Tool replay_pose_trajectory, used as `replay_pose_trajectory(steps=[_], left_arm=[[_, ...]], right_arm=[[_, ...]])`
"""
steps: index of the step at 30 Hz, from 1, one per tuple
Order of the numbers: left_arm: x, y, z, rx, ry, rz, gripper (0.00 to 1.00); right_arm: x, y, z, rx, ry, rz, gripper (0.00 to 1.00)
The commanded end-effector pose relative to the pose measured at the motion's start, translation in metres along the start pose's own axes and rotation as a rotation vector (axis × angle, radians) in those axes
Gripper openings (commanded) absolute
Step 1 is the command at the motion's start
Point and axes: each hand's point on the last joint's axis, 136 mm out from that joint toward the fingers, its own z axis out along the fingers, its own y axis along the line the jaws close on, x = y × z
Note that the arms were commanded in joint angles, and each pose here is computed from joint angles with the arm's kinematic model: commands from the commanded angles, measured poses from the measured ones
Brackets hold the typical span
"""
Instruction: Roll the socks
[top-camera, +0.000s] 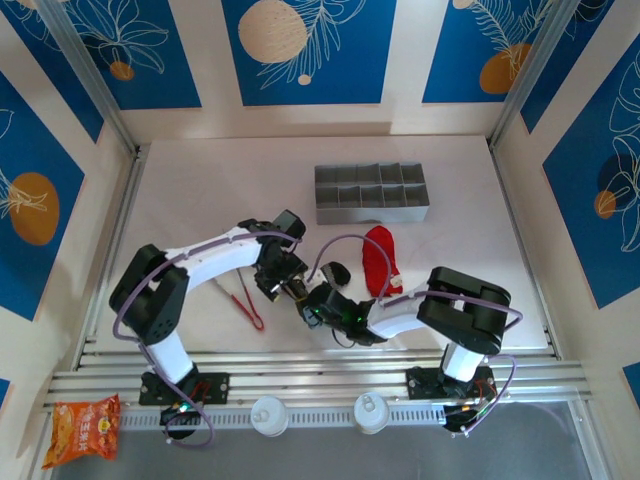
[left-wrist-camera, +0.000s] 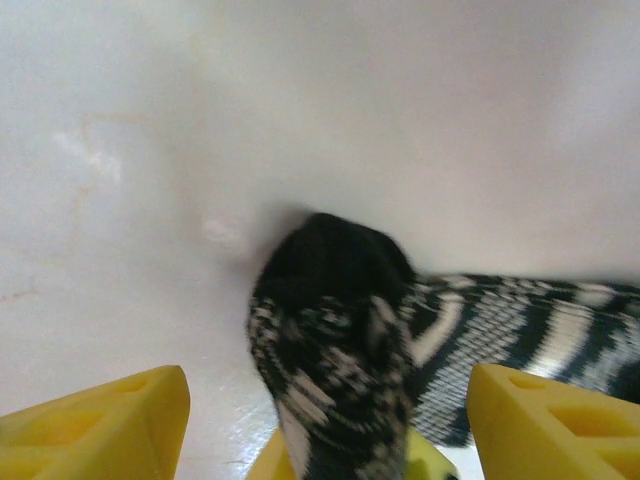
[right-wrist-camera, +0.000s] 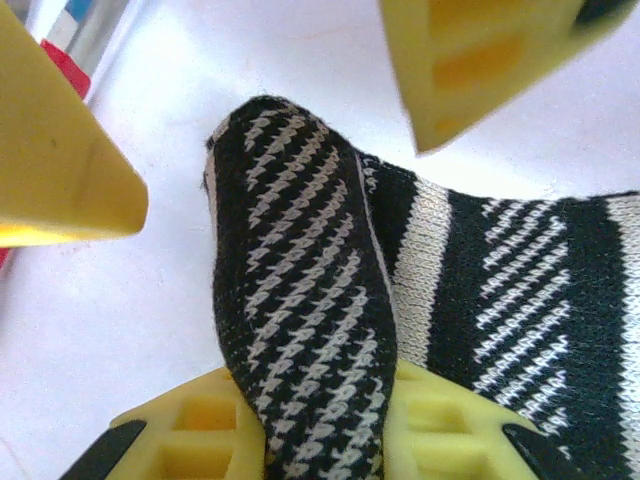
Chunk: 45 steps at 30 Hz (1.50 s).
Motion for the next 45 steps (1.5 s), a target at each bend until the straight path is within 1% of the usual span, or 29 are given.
replay_pose_trajectory(steps=[1,3,6,10,12,22,29,37,38,40,41,42,43,44,45], left_arm=[[-0.015,0.000,-0.016,0.059,-0.080,0.053,0.71],[-0.014,0.000,-0.017,0.113,-0.077,0.080,0.68],[-0.009,0.006,-0.014,0.161,-0.062,0.102,0.60],[-0.004,-0.002,-0.006,0.267,-0.039,0.134,0.57],[0.002,-0.005,0.001,0.269,-0.015,0.149,0.56],[0.025,0.016,0.035,0.113,0.068,0.218,0.50],[0.044,0.041,0.050,-0.026,0.112,0.290,0.49],[0.056,0.068,0.068,-0.166,0.158,0.345,0.48],[0.058,0.072,0.071,-0.186,0.168,0.351,0.45],[0.062,0.079,0.077,-0.224,0.196,0.356,0.33],[0.065,0.081,0.081,-0.241,0.209,0.362,0.24],[0.066,0.085,0.084,-0.261,0.224,0.363,0.13],[0.067,0.087,0.086,-0.276,0.235,0.364,0.03],[0.066,0.092,0.087,-0.302,0.237,0.358,0.00],[0.064,0.096,0.087,-0.321,0.229,0.345,0.00]], right_arm=[[0.145,-0.052,-0.017,0.113,0.492,0.051,0.00],[0.153,-0.056,-0.019,0.112,0.512,0.098,0.00],[0.159,-0.061,-0.021,0.109,0.517,0.161,0.00],[0.162,-0.062,-0.021,0.098,0.522,0.198,0.00],[0.163,-0.062,-0.020,0.096,0.529,0.208,0.00],[0.160,-0.064,-0.015,0.101,0.535,0.236,0.00],[0.158,-0.073,-0.014,0.106,0.542,0.255,0.00],[0.156,-0.078,-0.011,0.104,0.553,0.265,0.00],[0.155,-0.078,-0.010,0.105,0.555,0.264,0.00],[0.154,-0.078,-0.010,0.108,0.558,0.256,0.00],[0.152,-0.078,-0.009,0.108,0.559,0.251,0.00],[0.151,-0.077,-0.009,0.109,0.561,0.241,0.00],[0.149,-0.077,-0.008,0.108,0.560,0.234,0.00],[0.146,-0.075,-0.007,0.102,0.558,0.221,0.01],[0.141,-0.073,-0.007,0.093,0.549,0.199,0.04]])
